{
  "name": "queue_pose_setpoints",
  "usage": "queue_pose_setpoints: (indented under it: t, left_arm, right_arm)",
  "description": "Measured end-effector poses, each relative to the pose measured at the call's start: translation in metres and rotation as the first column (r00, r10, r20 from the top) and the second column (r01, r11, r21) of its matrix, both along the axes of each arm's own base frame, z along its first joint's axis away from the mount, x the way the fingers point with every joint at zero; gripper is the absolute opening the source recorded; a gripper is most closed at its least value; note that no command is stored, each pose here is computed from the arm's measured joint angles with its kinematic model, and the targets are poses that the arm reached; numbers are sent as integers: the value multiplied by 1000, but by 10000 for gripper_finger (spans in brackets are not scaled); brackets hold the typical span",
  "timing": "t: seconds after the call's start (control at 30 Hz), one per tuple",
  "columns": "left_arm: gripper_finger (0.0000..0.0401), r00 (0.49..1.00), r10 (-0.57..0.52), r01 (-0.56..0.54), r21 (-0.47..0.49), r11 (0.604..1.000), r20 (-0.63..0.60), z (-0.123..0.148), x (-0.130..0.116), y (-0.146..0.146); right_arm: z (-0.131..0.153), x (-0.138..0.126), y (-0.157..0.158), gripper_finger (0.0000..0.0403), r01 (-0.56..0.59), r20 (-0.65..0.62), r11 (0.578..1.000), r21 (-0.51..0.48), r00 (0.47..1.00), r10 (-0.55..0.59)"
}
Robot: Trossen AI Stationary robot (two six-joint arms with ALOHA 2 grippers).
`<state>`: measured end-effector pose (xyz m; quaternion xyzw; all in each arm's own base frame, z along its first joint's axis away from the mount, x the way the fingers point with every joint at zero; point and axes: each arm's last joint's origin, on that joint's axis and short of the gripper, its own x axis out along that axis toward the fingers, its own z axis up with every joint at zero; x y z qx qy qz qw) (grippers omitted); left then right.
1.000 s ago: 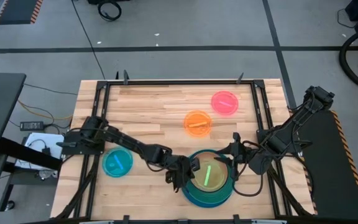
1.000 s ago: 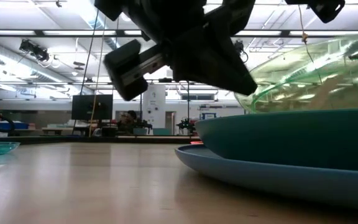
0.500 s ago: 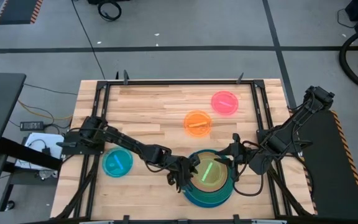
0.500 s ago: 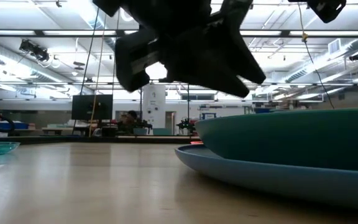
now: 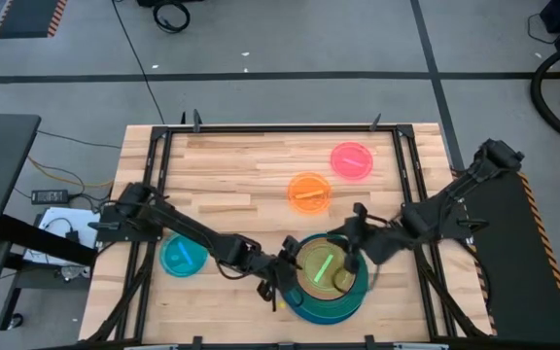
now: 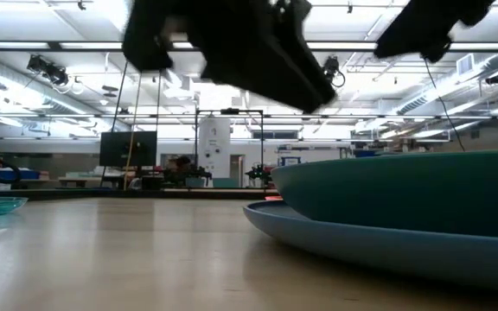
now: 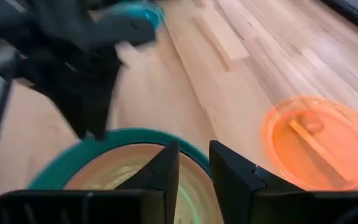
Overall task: Stack plastic plates
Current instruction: Stack the transparent pink plate on the top of the transparent green plate
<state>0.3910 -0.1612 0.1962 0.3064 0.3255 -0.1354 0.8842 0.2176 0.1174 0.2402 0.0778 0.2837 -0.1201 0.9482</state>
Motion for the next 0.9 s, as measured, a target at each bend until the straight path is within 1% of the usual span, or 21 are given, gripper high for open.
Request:
queue_pose_setpoints:
  t: [0.07, 0.17, 0.3, 0.4, 0.53, 0.7, 0.77, 0.9]
  left_arm:
    - [141, 1000, 20, -21, -36, 999, -6, 10, -4, 4]
    - [141, 998, 58, -60, -63, 996, -36, 20, -11, 11]
    - [141, 993, 98, -102, -67, 992, -68, 14, -26, 23]
    - [141, 987, 146, -151, -85, 985, -62, 10, -38, 33]
    - [141, 981, 193, -194, -107, 975, -21, 6, -55, 45]
    - [141, 965, 250, -234, -163, 958, 84, 10, -68, 63]
    - [141, 956, 280, -260, -185, 948, 89, 9, -75, 71]
    - [141, 943, 316, -289, -210, 934, 107, 7, -83, 83]
  right_arm:
    - [-1, 6, -11, 92, 1, -27, 1000, -8, 1000, -1]
    - [0, 12, -28, 90, 21, -45, 999, -34, 999, -22]
    - [6, 15, -51, 90, 47, -50, 998, -44, 998, -49]
    - [8, 17, -68, 90, 72, -61, 995, -67, 995, -76]
    - [3, 24, -95, 90, 96, -109, 994, -45, 989, -100]
    - [-2, 27, -131, 90, 148, -158, 989, -14, 976, -149]
    - [-2, 25, -144, 90, 167, -172, 986, 3, 971, -164]
    - [-5, 19, -168, 90, 239, -214, 971, -3, 948, -234]
